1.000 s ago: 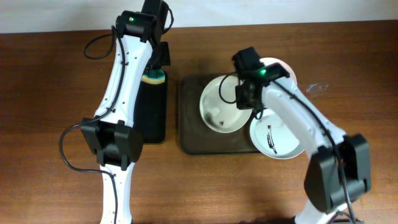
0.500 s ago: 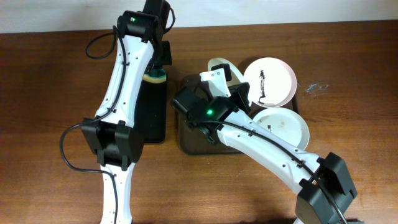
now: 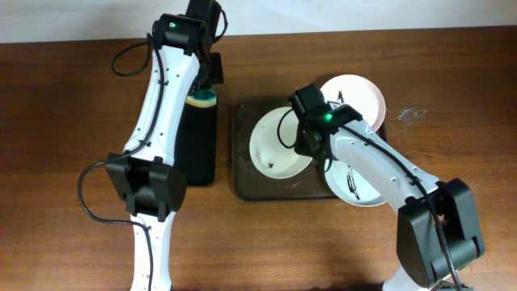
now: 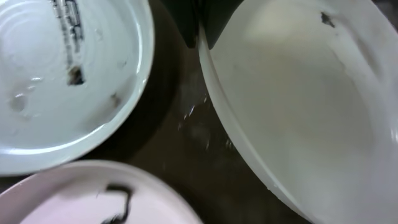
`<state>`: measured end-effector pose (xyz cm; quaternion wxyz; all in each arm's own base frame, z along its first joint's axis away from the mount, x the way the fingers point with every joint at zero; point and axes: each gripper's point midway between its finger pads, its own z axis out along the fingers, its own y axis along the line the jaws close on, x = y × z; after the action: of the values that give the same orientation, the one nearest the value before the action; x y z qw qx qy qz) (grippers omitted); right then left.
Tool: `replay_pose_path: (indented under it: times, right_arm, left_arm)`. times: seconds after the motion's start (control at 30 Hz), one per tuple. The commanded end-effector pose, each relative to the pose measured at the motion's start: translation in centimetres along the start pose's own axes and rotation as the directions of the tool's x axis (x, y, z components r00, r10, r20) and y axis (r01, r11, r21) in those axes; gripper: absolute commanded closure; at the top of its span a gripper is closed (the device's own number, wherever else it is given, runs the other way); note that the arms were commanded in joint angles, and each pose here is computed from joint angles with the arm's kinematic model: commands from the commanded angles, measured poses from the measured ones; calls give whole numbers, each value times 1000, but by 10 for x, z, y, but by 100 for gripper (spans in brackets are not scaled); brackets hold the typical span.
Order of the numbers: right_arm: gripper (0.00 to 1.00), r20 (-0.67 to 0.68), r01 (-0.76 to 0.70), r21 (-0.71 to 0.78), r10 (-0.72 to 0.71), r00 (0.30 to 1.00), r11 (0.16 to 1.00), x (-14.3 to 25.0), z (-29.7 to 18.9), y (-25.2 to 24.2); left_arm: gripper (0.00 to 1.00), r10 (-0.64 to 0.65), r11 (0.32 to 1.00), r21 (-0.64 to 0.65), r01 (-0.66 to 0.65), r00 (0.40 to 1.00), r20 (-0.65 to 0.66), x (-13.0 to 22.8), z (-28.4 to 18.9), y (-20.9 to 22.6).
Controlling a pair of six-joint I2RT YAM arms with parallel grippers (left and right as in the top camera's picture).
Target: Clean dirty plates on tray and stack at the side
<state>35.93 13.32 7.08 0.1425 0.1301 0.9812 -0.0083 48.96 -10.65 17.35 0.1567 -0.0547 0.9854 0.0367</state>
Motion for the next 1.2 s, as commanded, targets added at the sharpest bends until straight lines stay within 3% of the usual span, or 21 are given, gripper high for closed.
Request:
replay_pose_path:
  times: [0.0,0.03,0.07,0.17,0.3,0.43,0.53,0.57,0.67,0.77,1.0,1.17]
  right_arm:
    - [68,-47,156,-72,-160,986,985,12,7,8]
    - [55,-27,236,-101,-239,971,967,8,7,13]
    - [53,-12,275,-133,-279,960,952,4,7,17]
    - [54,61,430,-304,-434,899,850,-18,18,26]
    - [57,109,543,-319,-539,835,777,-48,42,19]
    - [65,78,555,-357,-568,819,751,-45,72,28]
    - [92,25,472,-328,-492,870,818,-45,90,22]
    - [96,10,428,-329,-450,893,842,-45,89,22]
    - [96,-80,220,-314,-257,963,923,-42,82,19]
    - [96,-107,-125,-62,118,987,990,-46,61,-22]
    - [96,-135,-74,-67,65,989,995,-20,86,-13]
    - [96,-134,7,-158,-28,991,987,-16,91,0]
  left_arm:
    - [100,11,1000,8,-11,1000,29,-5,-11,0]
    - [100,11,1000,8,-11,1000,28,-5,-11,1]
    - [100,11,1000,8,-11,1000,28,-5,-11,1]
    - [100,12,1000,7,-12,1000,26,-4,-11,1]
    - [100,11,1000,8,-11,1000,28,-6,-7,-1]
    - [100,12,1000,6,-12,1000,25,-5,-6,-1]
    - [100,12,1000,7,-12,1000,26,-5,-6,-1]
    - [100,12,1000,7,-12,1000,26,-5,-6,-1]
    - [100,12,1000,7,-12,1000,25,-5,-6,-1]
    - [100,14,996,83,-13,1000,-7,1,-5,-14]
    - [100,140,973,205,-109,980,-143,55,56,-79]
    - [100,420,861,339,-379,906,-55,87,86,-136]
